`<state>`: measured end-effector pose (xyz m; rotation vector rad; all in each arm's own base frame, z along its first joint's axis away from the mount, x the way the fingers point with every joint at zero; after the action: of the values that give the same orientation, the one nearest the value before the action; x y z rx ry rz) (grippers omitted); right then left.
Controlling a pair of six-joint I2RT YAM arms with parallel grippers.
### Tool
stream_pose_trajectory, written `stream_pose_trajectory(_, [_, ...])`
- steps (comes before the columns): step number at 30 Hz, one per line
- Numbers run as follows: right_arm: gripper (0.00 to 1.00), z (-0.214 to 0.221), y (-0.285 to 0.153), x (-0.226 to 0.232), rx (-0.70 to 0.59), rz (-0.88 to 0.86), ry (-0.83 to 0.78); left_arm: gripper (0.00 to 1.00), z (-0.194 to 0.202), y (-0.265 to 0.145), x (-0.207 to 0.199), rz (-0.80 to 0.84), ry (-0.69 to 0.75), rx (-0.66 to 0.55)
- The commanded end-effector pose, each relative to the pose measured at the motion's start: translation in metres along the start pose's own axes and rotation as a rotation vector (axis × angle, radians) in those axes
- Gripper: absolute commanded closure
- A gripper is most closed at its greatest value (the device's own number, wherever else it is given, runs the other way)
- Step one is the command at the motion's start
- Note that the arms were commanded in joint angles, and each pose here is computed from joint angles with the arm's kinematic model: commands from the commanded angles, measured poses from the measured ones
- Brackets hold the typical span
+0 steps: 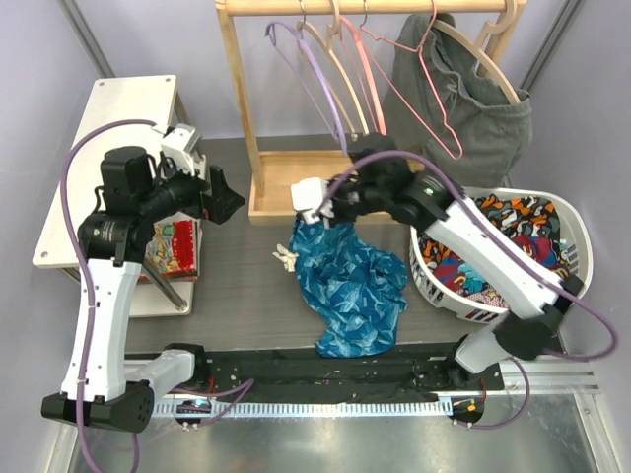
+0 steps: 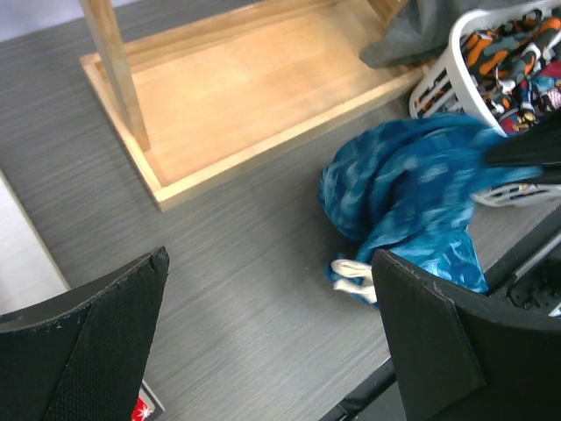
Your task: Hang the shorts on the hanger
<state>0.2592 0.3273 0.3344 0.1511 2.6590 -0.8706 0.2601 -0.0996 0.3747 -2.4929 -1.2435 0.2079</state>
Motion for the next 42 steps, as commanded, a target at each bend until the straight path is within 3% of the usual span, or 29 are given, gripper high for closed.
stream_pose_trajectory(1, [0.99, 0.018, -0.037, 0.045, -0.007, -0.022, 0.048, 0.04, -0.003, 0.005, -0.011, 0.091, 0.118, -0.062])
stream_pose_trajectory(4, [0.99, 0.063, -0.061, 0.09, 0.06, -0.05, 0.01, 0.08, 0.022, 0.012, -0.037, 0.204, 0.213, 0.026])
stream_pose_trajectory(8, [0.99, 0.131, -0.086, 0.141, 0.196, -0.049, 0.004, 0.09, 0.065, 0.019, -0.092, 0.393, 0.447, 0.138])
stream_pose_trajectory(12, [0.99, 0.167, -0.115, 0.181, 0.249, -0.091, -0.095, 0.09, 0.105, 0.038, -0.113, 0.538, 0.614, 0.199])
stream_pose_trajectory(16, [0.99, 0.193, -0.128, 0.213, 0.269, -0.143, -0.135, 0.1, 0.119, 0.063, -0.135, 0.683, 0.764, 0.177])
stream_pose_trajectory(19, [0.99, 0.201, -0.131, 0.222, 0.262, -0.149, -0.168, 0.11, 0.128, 0.09, -0.159, 0.798, 0.929, 0.145])
stream_pose_trajectory(24, [0.99, 0.217, -0.137, 0.231, 0.305, -0.142, -0.153, 0.13, 0.15, 0.124, -0.188, 0.962, 1.083, 0.125])
stream_pose_trajectory(28, [0.99, 0.217, -0.144, 0.234, 0.302, -0.116, -0.139, 0.14, 0.172, 0.145, -0.203, 1.047, 1.147, 0.111])
stream_pose_trajectory(34, [0.99, 0.215, -0.146, 0.232, 0.296, -0.092, -0.109, 0.18, 0.206, 0.164, -0.222, 1.131, 1.13, 0.173])
stream_pose_trajectory(39, [0.99, 0.211, -0.146, 0.229, 0.279, -0.068, -0.105, 0.16, 0.222, 0.178, -0.234, 1.1, 0.954, 0.24])
stream_pose_trajectory(40, [0.99, 0.211, -0.146, 0.228, 0.277, -0.063, -0.103, 0.17, 0.222, 0.181, -0.236, 1.088, 0.936, 0.233])
stream_pose_trajectory(42, [0.99, 0.209, -0.146, 0.226, 0.269, -0.052, -0.098, 0.29, 0.227, 0.179, -0.238, 1.085, 0.902, 0.261])
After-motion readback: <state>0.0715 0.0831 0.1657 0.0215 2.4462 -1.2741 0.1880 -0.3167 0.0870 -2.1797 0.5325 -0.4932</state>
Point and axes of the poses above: each gripper's point midway between its finger pads, its own y axis out along the fingers, its own x axis along the line the jaws close on, z = x × y, the point moved 2 cm from there along -y, back along the fingers, and after that the axes turned 14 degrees about y, right-handed, at the moved point
